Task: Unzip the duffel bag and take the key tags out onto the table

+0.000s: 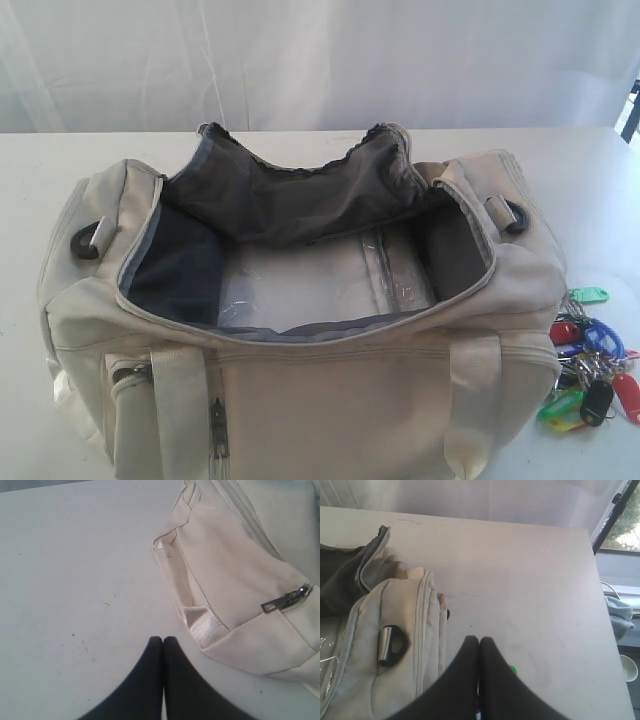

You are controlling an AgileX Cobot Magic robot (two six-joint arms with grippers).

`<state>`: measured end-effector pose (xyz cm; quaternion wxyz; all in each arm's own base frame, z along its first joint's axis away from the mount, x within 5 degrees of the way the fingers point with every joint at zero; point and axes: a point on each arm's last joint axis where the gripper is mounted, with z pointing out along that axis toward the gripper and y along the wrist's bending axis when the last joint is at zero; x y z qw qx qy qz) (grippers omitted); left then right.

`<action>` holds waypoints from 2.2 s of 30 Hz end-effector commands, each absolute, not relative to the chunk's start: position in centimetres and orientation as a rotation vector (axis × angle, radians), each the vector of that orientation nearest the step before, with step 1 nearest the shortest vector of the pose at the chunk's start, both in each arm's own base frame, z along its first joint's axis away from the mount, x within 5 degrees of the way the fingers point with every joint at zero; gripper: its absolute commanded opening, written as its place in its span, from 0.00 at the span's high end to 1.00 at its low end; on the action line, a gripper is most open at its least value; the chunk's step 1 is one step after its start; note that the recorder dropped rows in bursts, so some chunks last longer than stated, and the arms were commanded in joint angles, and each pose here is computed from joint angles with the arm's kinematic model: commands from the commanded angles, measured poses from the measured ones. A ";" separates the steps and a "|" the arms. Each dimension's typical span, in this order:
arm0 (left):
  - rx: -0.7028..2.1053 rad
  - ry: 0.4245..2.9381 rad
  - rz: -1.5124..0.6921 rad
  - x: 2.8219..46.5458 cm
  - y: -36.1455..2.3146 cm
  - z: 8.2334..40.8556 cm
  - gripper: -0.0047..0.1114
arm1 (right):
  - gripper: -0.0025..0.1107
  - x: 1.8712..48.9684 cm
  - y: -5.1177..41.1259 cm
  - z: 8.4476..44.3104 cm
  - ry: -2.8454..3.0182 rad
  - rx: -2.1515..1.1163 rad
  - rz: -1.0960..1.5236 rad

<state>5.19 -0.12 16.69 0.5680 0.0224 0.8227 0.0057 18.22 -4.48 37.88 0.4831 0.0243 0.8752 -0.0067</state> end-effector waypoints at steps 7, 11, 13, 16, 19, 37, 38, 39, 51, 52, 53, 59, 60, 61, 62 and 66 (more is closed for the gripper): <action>0.043 1.930 0.011 5.2 -0.1 16.7 0.96 | 0.98 18.2 -4.2 38.1 2.124 0.036 -0.019; 0.043 1.930 0.011 5.2 -0.1 16.7 0.96 | 0.98 18.3 -3.4 38.1 2.123 -0.013 0.011; 0.043 1.930 0.011 5.2 -0.1 16.7 0.96 | 0.98 18.4 -3.2 38.1 2.121 -0.019 0.023; 0.044 1.932 0.011 5.2 -0.1 16.6 0.96 | 0.98 16.9 -2.4 39.0 2.080 -0.081 -0.035; 0.044 1.932 0.011 5.2 -0.1 16.6 0.96 | 0.98 13.7 -0.4 40.9 1.957 -0.173 -0.020; 0.046 1.932 0.012 5.2 -0.1 16.6 0.96 | 0.98 -8.5 3.5 41.6 1.227 -0.267 -0.063; 0.046 1.932 0.012 5.2 -0.1 16.6 0.96 | 0.98 -8.0 3.4 41.2 1.240 -0.249 -0.050; 0.046 1.932 0.012 5.2 -0.1 16.6 0.96 | 0.98 -7.4 3.1 40.8 1.261 -0.222 -0.052; 0.048 1.932 0.014 5.2 -0.1 16.6 0.96 | 0.98 1.5 -0.5 30.6 1.549 0.129 -0.153; 0.048 1.932 0.014 5.2 -0.1 16.6 0.96 | 0.98 2.1 -0.6 29.6 1.560 0.109 -0.170; 0.048 1.932 0.014 5.2 -0.1 16.6 0.96 | 0.98 2.6 -0.6 28.7 1.575 0.096 -0.181; 0.048 1.932 0.014 5.2 -0.1 16.6 0.96 | 0.98 4.6 -0.9 23.0 1.702 0.099 -0.168; 0.048 1.932 0.014 5.2 -0.1 16.6 0.96 | 0.98 4.7 -0.9 22.2 1.727 0.101 -0.167; 0.050 1.932 0.015 5.2 -0.1 16.6 0.96 | 0.98 4.9 -0.9 21.2 1.756 0.102 -0.165; 0.050 1.932 0.015 5.2 -0.1 16.6 0.96 | 0.98 5.0 -0.9 20.3 1.785 0.103 -0.164; 0.050 1.932 0.015 5.2 -0.1 16.6 0.96 | 0.98 5.2 -1.0 18.2 1.835 0.106 -0.158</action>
